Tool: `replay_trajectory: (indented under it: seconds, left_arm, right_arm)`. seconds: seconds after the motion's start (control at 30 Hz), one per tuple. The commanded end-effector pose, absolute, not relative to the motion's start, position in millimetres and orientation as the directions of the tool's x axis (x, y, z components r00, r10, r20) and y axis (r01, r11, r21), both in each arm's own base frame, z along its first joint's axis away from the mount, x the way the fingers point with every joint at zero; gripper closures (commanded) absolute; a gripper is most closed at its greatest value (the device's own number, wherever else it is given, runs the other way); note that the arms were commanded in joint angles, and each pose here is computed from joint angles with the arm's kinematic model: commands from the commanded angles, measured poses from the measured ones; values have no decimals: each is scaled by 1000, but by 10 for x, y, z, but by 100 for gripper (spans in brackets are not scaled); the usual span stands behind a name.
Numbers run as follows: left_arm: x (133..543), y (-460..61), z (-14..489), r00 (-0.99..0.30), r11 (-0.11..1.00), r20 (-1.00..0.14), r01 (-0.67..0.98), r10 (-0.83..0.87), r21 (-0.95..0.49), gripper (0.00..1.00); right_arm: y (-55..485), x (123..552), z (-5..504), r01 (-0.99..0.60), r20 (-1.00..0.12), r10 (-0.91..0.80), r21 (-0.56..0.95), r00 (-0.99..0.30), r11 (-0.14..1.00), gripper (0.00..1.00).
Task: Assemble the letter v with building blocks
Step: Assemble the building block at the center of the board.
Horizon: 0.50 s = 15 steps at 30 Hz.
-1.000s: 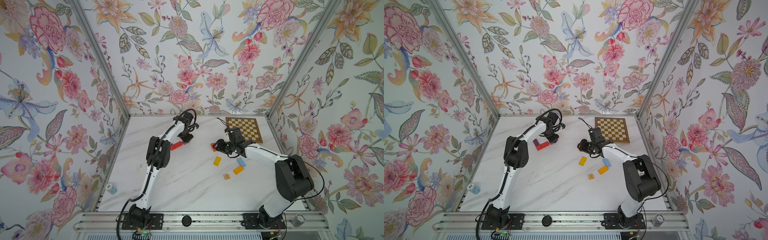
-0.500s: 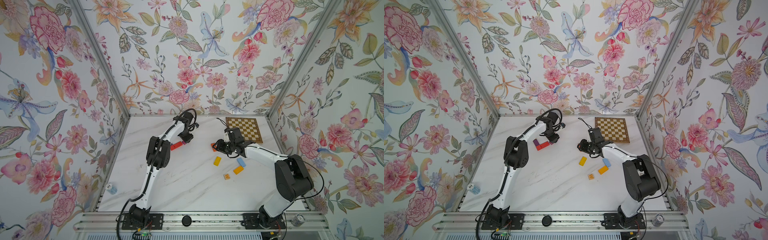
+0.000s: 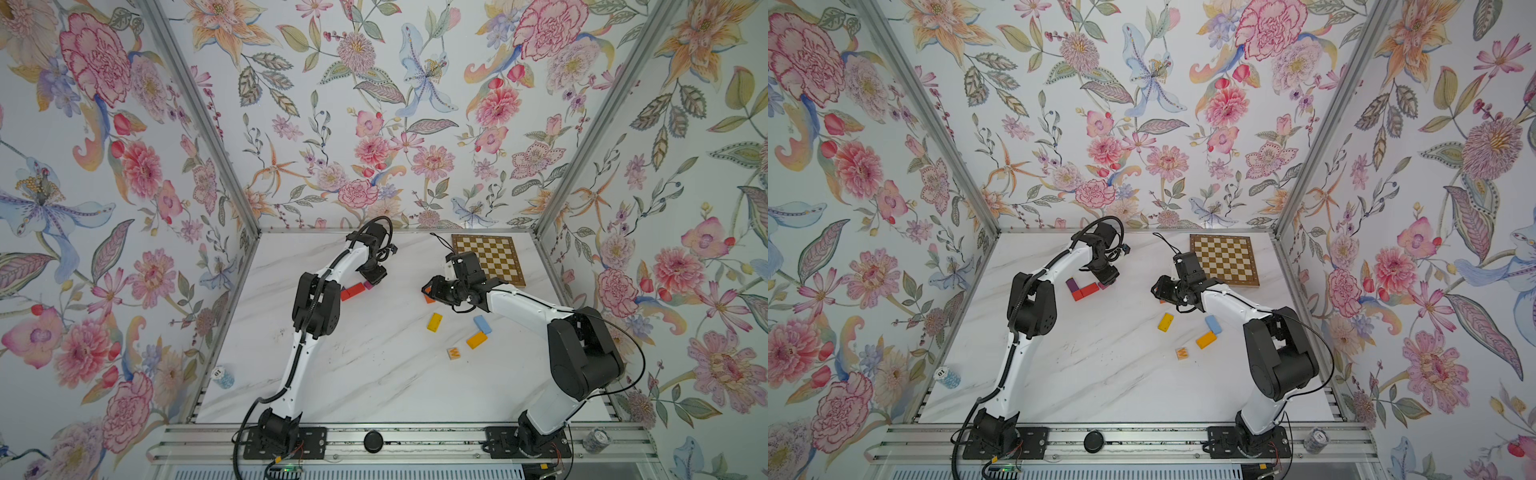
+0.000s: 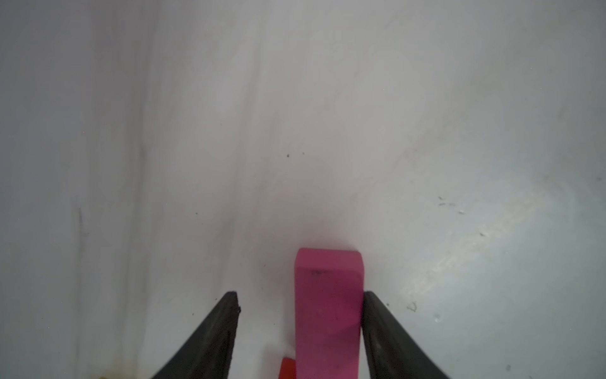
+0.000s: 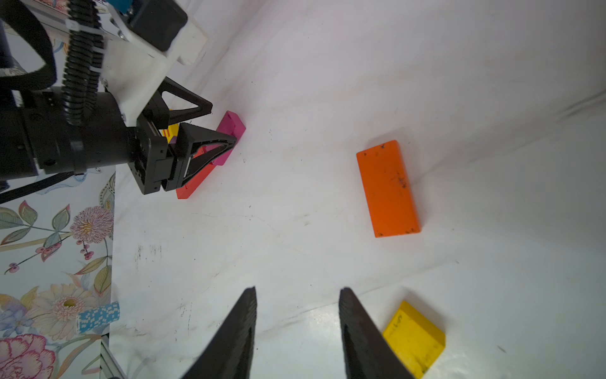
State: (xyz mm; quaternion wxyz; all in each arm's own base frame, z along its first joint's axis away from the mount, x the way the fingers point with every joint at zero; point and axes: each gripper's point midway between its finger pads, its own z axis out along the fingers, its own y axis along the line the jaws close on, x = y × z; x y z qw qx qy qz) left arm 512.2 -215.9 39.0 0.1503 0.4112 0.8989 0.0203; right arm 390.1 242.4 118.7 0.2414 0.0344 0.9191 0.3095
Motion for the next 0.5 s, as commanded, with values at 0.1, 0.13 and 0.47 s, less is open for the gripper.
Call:
replay_trajectory:
  seconds: [0.1,0.13,0.47]
  left_arm:
    - [5219,-2145,1376,-602,737,-455,641,656,215,37]
    - [5223,-2136,1516,-599,755,-491,618,633,219,38]
    - [4976,-1839,2670,-549,949,-820,314,164,-21,41]
  right_arm:
    - [2585,4115,1482,-173,-488,179,591,-854,788,52]
    - [2612,4152,1511,-184,-495,174,592,-851,785,52]
    - [3055,4567,1401,-264,-491,120,640,-863,722,48]
